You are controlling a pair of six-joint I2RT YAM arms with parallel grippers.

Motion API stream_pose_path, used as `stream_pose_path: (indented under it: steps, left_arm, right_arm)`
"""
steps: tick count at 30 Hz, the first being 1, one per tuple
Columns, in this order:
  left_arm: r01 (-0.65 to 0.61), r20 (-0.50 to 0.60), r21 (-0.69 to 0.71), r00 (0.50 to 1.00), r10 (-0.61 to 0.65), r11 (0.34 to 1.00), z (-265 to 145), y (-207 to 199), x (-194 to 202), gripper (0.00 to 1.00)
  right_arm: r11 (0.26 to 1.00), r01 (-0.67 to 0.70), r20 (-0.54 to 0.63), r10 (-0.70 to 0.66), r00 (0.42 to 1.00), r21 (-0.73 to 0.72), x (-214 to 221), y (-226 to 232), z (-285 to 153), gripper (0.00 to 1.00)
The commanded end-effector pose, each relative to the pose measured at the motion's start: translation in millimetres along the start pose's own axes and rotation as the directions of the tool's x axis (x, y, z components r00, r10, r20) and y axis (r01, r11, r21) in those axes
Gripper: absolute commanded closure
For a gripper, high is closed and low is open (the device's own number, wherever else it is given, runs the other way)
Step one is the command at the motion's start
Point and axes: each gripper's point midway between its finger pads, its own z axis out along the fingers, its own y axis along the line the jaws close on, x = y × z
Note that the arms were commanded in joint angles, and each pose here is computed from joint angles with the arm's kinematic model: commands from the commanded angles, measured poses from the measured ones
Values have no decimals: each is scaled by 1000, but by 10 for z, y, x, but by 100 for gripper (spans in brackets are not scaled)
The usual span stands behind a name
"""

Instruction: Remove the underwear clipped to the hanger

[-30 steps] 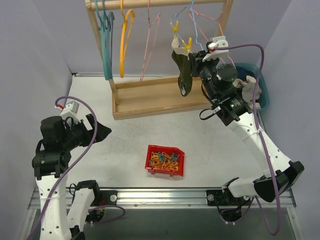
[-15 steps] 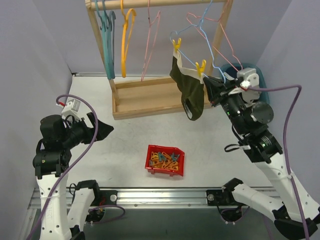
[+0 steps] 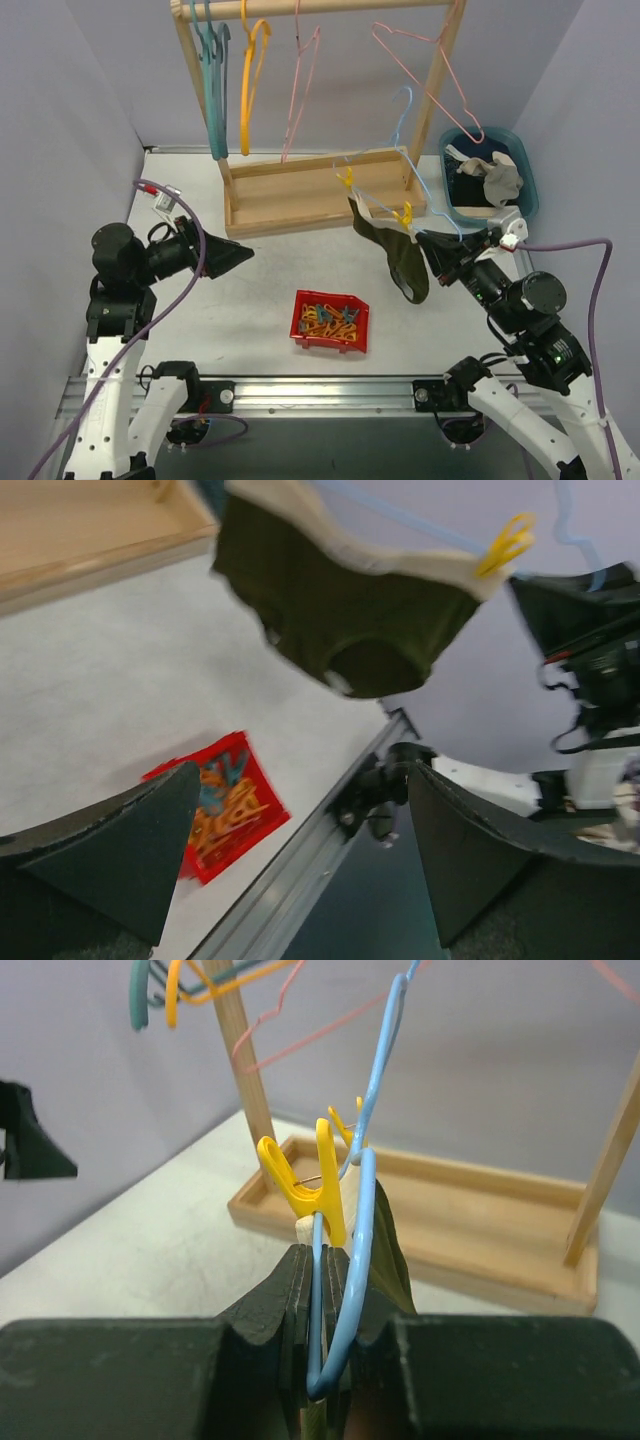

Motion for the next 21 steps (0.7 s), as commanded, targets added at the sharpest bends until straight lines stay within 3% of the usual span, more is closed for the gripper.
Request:
stream_pose_path:
  steps: [1, 4, 13, 21]
  left_arm:
    - [-75, 18, 309, 997, 73, 948, -2, -590, -54, 6]
    - [-87, 14, 399, 996, 89, 913, -7, -817, -28, 6]
    - [-54, -111, 446, 987, 115, 894, 386, -974, 308, 6]
    - [-98, -139, 489, 972, 189, 867, 783, -1231, 293, 6]
  right_arm:
    - [995, -75, -4, 75, 997, -59, 62, 136, -261, 100]
    - [991, -100, -34, 97, 995, -86, 159, 193, -373, 100]
    - [978, -142, -136, 121, 983, -156, 492, 332, -589, 100]
    - [990, -129, -153, 119, 981, -56, 511, 162, -523, 100]
